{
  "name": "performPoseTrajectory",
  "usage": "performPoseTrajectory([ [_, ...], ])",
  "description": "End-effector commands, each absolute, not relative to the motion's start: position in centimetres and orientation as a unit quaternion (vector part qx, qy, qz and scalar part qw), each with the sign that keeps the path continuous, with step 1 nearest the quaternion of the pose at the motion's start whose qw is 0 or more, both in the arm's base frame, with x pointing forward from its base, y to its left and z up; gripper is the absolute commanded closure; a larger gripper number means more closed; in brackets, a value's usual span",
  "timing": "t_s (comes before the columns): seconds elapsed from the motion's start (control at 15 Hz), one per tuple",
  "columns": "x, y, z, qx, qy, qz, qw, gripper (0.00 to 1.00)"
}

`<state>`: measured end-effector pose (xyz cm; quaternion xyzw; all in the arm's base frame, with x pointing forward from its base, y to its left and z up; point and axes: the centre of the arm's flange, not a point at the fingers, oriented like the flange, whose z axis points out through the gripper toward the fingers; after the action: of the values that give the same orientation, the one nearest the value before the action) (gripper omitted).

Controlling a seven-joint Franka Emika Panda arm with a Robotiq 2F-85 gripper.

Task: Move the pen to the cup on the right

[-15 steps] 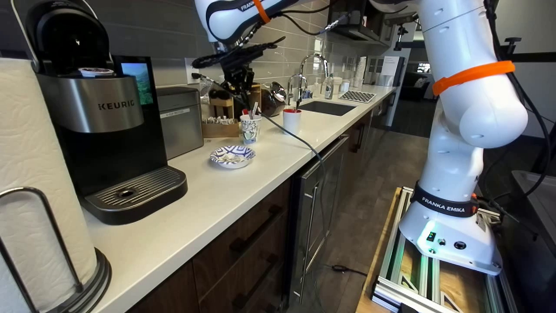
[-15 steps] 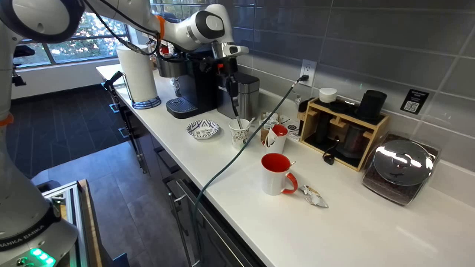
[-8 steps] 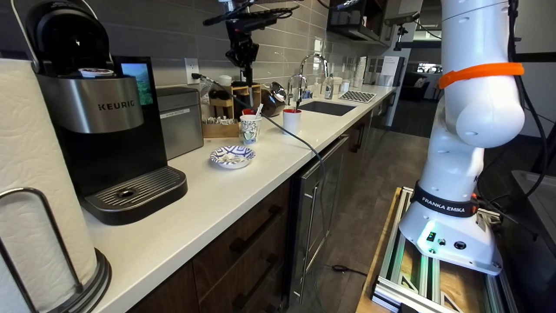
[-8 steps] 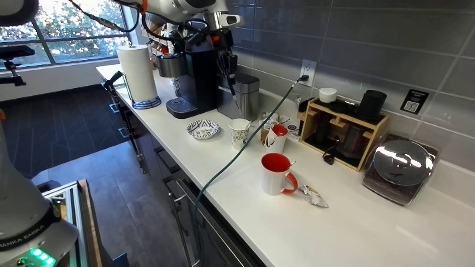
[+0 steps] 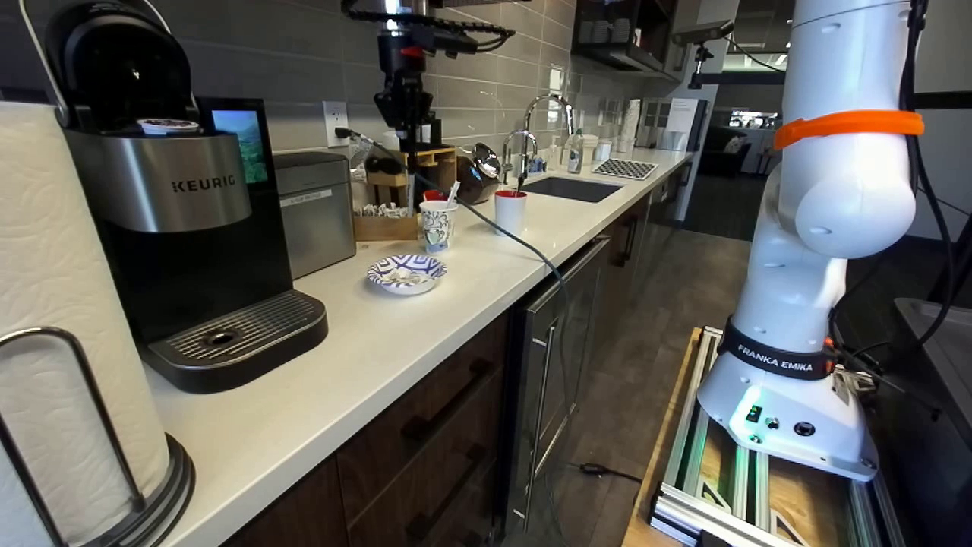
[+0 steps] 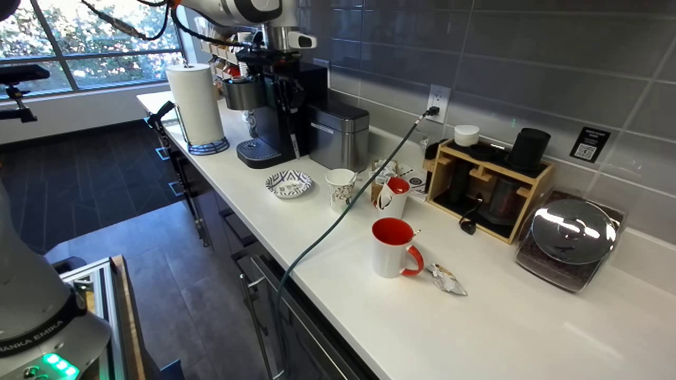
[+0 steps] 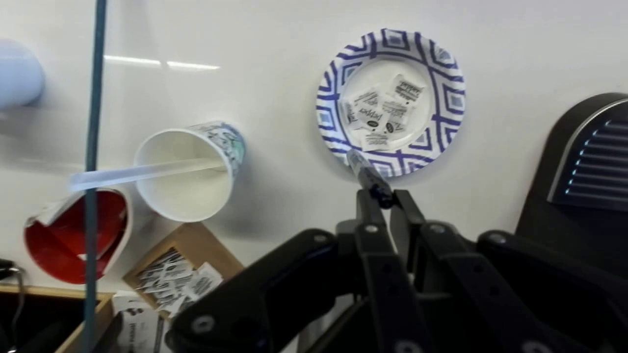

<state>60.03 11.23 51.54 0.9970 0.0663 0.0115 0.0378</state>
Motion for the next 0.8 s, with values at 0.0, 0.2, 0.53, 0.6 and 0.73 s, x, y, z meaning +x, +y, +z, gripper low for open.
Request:
performPoseTrajectory([
  [0.0, 58.3, 13.9, 46.8, 0.995, 0.089, 0.016, 0.034, 0.97],
  [0.2, 57.4, 15.8, 45.1, 0.993, 0.102, 0.034, 0.043, 0.97],
  [0.53, 56.6, 17.2, 45.2, 0.987, 0.117, 0.074, 0.078, 0.97],
  [0.6, 56.9, 16.1, 46.1, 0.989, 0.104, 0.072, 0.079, 0.97],
  [0.73, 58.4, 12.3, 48.0, 0.993, 0.063, 0.07, 0.069, 0.97],
])
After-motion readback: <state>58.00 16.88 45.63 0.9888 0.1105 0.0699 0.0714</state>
